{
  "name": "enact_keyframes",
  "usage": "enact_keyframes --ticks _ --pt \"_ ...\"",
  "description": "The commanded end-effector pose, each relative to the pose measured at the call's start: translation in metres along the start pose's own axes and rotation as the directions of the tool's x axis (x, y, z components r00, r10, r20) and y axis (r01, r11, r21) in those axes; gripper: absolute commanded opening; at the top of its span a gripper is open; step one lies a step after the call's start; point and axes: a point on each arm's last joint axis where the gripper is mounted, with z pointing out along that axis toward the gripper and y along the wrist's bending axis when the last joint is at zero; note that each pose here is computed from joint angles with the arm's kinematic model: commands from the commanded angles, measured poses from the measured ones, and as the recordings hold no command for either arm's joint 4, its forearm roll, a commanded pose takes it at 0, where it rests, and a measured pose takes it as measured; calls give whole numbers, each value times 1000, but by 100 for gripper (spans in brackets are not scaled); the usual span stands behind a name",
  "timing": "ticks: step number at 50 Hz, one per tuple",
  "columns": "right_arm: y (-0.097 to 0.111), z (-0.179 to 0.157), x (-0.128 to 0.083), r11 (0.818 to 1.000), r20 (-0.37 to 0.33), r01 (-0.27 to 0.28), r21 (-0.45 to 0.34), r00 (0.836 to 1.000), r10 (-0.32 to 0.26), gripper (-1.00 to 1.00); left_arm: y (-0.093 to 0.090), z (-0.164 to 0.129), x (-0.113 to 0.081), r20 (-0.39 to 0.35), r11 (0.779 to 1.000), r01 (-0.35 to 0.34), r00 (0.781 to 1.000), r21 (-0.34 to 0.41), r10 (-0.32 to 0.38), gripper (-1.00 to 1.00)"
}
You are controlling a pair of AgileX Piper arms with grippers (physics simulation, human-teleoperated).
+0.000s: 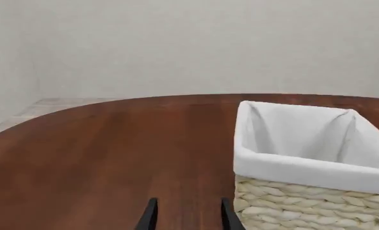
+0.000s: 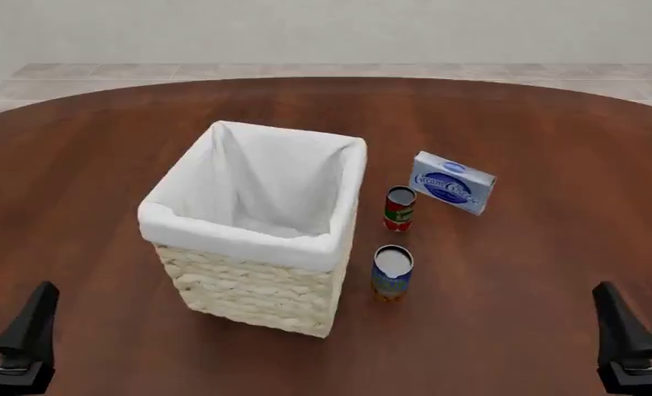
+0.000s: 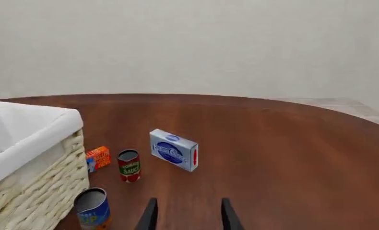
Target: Pick up the alphabet soup and put it in the basket.
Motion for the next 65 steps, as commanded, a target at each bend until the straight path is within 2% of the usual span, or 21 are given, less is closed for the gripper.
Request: enact_keyframes --ticks 1,23,24,33,34,41,45,46,47,48,49,57,64,65 --pt "0 0 0 1000 -5 4 -5 1000 -4 100 0 0 -1 0 1000 0 1000 0 0 100" --pt "2 1 0 1000 -12 -9 -28 1000 9 100 0 0 -3 0 1000 0 1000 1 0 100" --pt "2 1 -1 1000 -10 -9 -27 1000 9 100 0 1 -18 0 1000 0 1000 0 0 100" --pt "2 5 -26 999 0 26 -41 1000 -26 100 0 1 -18 0 1000 0 1000 1 0 100" --pt "3 1 -32 998 21 26 -58 999 -25 100 0 1 -18 0 1000 0 1000 1 0 100" --pt "5 14 -52 995 4 59 -77 998 -58 100 0 1 -18 0 1000 0 1000 1 0 100" --pt "4 21 -60 997 -12 56 -55 998 -57 100 0 1 -18 0 1000 0 1000 0 0 100" --pt "5 27 -64 997 -35 44 -71 998 -47 100 0 1 -18 0 1000 0 1000 0 0 100" --pt "6 26 -69 997 -28 16 -80 999 -18 100 0 1 -18 0 1000 0 1000 1 0 100" --pt "6 26 -69 997 -28 16 -80 999 -18 100 0 1 -18 0 1000 0 1000 1 0 100" --pt "6 30 -70 997 -43 18 -78 999 -22 100 0 1 -18 0 1000 0 1000 1 0 100" --pt "7 35 -97 996 -34 41 -81 998 -44 100 0 1 -18 0 1000 1 1000 1 -1 100" --pt "6 43 -112 991 -45 110 -70 993 -113 100 0 1 -18 0 1000 0 1000 1 0 100" --pt "5 43 -115 992 -44 105 -64 993 -108 100 0 1 -18 0 1000 0 1000 1 0 100"
